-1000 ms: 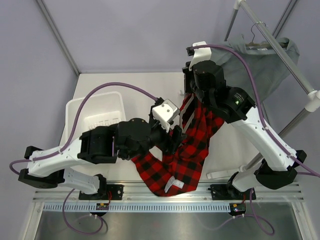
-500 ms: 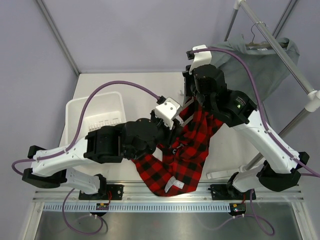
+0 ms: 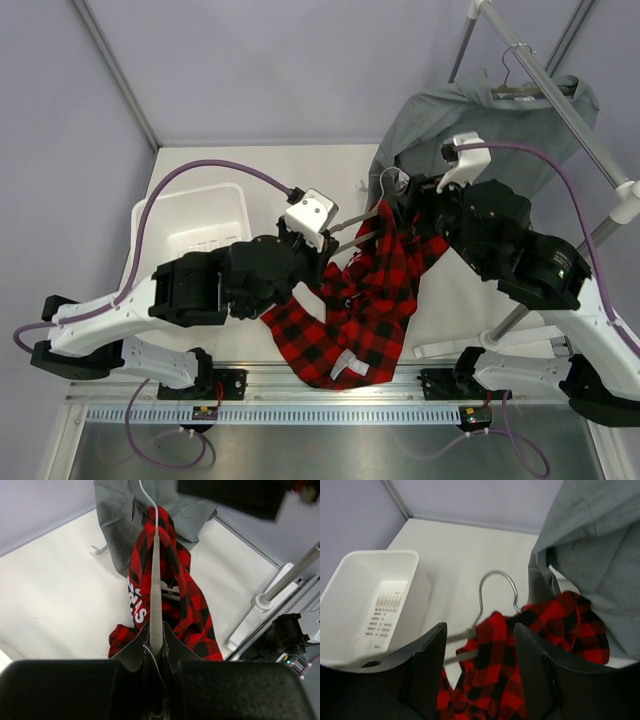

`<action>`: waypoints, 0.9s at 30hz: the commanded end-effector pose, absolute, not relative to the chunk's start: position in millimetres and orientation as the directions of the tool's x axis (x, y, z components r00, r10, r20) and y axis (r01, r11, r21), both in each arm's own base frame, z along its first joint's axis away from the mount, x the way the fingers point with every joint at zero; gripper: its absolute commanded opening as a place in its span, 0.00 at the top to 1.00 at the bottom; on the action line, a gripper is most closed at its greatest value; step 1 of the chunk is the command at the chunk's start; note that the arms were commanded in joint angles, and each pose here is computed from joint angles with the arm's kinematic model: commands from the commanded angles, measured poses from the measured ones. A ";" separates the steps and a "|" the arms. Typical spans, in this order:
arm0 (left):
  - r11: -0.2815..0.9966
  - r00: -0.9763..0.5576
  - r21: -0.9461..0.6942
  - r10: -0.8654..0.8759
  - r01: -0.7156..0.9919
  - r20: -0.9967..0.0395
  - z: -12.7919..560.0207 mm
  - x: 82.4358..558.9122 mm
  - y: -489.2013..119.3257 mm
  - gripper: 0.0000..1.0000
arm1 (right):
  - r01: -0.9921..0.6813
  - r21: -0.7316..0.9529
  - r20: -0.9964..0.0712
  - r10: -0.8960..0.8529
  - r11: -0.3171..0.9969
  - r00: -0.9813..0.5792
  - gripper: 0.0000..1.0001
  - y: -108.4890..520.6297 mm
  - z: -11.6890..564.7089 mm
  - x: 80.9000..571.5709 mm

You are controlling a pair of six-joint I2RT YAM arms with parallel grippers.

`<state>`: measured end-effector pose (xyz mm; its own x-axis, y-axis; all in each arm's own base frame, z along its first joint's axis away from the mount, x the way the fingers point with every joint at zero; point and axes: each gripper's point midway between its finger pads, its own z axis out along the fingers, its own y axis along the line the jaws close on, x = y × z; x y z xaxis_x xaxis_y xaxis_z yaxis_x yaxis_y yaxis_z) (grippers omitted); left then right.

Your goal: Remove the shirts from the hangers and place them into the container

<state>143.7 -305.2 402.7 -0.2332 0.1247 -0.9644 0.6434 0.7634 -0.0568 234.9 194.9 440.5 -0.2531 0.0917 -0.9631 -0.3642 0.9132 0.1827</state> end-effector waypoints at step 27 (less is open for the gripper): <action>0.711 -0.206 -0.189 -0.064 0.677 -0.977 447.4 134.6 -275.9 1.00 | -0.173 0.104 -0.940 0.040 0.979 -0.339 1.00 176.2 325.9 247.9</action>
